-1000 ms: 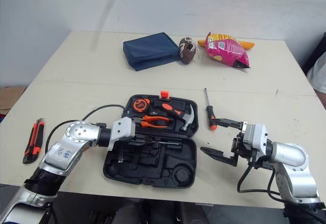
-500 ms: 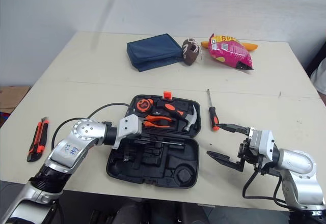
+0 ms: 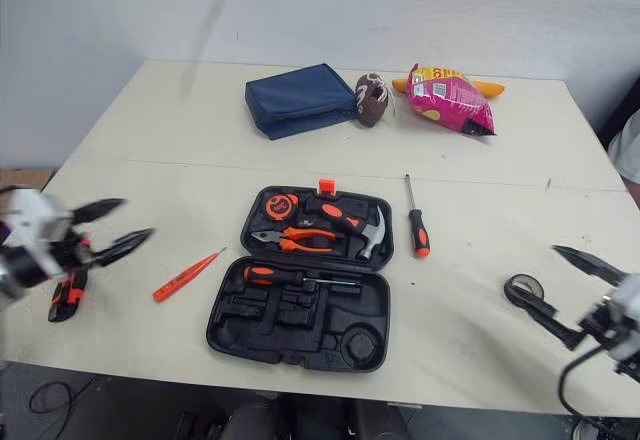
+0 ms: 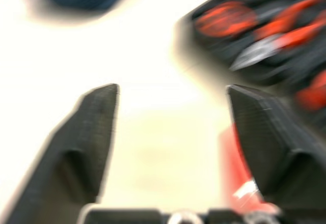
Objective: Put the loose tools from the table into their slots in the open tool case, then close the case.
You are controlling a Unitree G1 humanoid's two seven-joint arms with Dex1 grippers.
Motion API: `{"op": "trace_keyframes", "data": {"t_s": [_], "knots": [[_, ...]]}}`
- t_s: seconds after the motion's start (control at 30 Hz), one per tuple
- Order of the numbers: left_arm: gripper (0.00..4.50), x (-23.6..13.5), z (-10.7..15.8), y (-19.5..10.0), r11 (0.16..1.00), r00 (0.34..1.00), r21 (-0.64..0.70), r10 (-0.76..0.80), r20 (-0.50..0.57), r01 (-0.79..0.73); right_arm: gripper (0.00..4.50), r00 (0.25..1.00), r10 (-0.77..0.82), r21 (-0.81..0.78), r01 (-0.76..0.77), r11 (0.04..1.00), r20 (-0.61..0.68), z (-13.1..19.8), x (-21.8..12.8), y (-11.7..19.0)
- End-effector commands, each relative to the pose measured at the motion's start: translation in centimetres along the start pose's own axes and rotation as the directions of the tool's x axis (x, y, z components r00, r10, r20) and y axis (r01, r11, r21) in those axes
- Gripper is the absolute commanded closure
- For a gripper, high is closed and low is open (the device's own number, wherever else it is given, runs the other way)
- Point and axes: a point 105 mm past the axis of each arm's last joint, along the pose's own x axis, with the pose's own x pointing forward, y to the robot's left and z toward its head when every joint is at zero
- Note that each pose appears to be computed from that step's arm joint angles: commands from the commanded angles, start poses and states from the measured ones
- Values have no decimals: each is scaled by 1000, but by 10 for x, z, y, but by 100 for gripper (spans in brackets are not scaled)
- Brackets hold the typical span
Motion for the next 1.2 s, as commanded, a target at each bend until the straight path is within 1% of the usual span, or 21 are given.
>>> {"op": "trace_keyframes", "data": {"t_s": [0.03,0.1,0.2,0.27,0.33,0.4,0.47,0.53,0.57,0.67,0.7,0.73,0.77,0.8,0.83,0.9,0.93,0.97,1.03,1.1,1.2], "knots": [[5,-67,-26,50,961,958,6,275,-82,-275,0,971,-227,-51,224,973,-74,-12,-53,-26],[5,-89,-43,55,946,935,31,324,-143,-323,0,956,-268,-59,263,963,-118,-23,-68,-25],[5,-125,-61,67,893,876,1,440,-198,-449,0,929,-345,-76,337,938,-135,-30,-84,-27],[5,-155,-70,76,832,810,-3,539,-231,-555,0,923,-358,-73,351,934,-144,-35,-87,-24],[5,-170,-74,78,806,782,3,575,-242,-592,0,925,-351,-67,345,936,-144,-38,-83,-21],[5,-170,-73,77,809,786,7,572,-234,-587,0,928,-347,-62,342,938,-133,-38,-77,-21],[5,-159,-64,79,818,807,-7,565,-173,-575,0,951,-295,-37,293,955,-88,-33,-56,-17],[5,-140,-52,76,849,845,-9,524,-111,-528,0,971,-235,-4,235,972,-37,-27,-32,-9],[5,-134,-49,74,860,856,-7,507,-96,-510,0,976,-218,6,219,976,-24,-25,-25,-6],[5,-100,-28,61,912,912,-8,411,-6,-411,0,986,-150,71,145,987,69,-7,9,8],[5,-79,-16,50,944,943,-2,331,31,-331,0,987,-157,128,150,980,44,-4,28,10],[5,-62,-5,37,968,966,4,250,58,-251,0,984,-178,170,178,969,-11,-3,44,10],[5,-51,1,28,980,978,6,197,73,-198,0,978,-198,191,207,960,-63,-4,53,11],[5,-38,11,18,991,987,19,132,93,-135,0,977,-179,211,200,957,-116,-4,65,17],[5,-31,17,12,994,990,26,100,101,-103,0,976,-162,222,192,956,-146,-3,72,21],[5,-9,36,-11,999,990,24,-31,136,28,0,987,-91,271,124,955,-129,10,94,37],[5,-2,41,-20,997,987,21,-78,144,76,0,990,-75,286,106,952,-117,16,100,41],[5,8,49,-37,986,975,21,-166,150,165,0,991,-65,308,98,946,-114,20,108,45],[5,22,61,-68,948,937,18,-317,150,318,0,984,-61,325,114,939,-170,19,118,49],[5,29,68,-86,917,906,19,-396,151,398,0,978,-55,348,124,929,-203,19,124,51],[5,39,80,-133,813,801,51,-581,145,580,0,954,-37,389,157,908,-297,18,136,53]]}}
